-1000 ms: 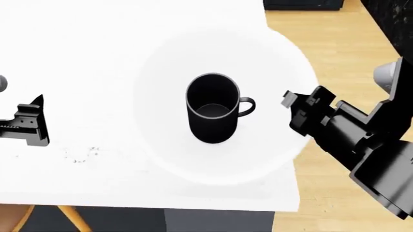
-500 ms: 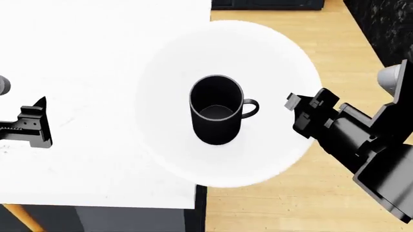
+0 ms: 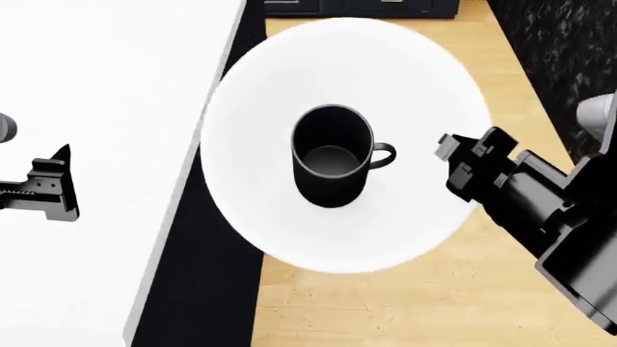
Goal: Place the cup inside the bowl on the dining table and move the bowl to any counter.
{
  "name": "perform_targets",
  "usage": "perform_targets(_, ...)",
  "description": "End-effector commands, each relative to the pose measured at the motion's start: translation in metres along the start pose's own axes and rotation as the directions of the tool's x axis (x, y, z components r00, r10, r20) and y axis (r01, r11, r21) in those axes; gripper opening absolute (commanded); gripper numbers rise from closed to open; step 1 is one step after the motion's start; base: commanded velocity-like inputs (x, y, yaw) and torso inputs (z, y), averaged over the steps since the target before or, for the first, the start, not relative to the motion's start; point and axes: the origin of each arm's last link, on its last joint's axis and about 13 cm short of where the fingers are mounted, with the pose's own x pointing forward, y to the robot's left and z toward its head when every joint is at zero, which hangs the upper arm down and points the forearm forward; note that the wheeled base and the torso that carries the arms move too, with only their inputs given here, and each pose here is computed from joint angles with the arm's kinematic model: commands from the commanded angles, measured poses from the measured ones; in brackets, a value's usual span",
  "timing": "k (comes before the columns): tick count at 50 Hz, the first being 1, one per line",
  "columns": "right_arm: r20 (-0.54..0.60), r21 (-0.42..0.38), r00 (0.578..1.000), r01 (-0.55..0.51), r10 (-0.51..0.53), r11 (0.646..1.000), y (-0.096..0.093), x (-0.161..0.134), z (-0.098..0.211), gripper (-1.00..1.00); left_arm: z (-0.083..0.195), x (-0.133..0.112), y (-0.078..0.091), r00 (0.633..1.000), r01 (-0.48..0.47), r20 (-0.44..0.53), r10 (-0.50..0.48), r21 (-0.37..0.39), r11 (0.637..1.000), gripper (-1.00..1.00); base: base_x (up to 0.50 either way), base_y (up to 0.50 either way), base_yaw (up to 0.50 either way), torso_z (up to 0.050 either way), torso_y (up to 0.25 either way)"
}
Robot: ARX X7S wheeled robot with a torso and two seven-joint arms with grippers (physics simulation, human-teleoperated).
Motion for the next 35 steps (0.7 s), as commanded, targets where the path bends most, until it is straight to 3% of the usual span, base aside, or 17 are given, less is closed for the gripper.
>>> perform_targets(1,0.043,0.004,0.999,-0.028,0.028,1.0,0.001,-0.0028,0.0069,-1.0,0.0001,-0.0002,0.0005,1.0,-0.002,0.003,0.002,-0.002,1.0,1.0,0.37,-0.43,0.0,0.0,0.0)
perform_targets(26,0.044,0.002,0.999,-0.031,0.031,1.0,-0.0022,-0.0005,0.0041,-1.0,0.0,0.0005,0.001,1.0,-0.004,0.001,0.004,0.002,1.0,1.0,0.37,-0.43,0.0,0.0,0.001)
perform_targets(35,0.04,-0.035,0.999,-0.034,0.036,0.999,-0.0014,0.0,0.0024,-1.0,-0.0025,0.0007,-0.0013,1.0,-0.003,-0.003,0.003,-0.006,1.0,1.0,0.41,-0.37,0.0,0.0,0.001)
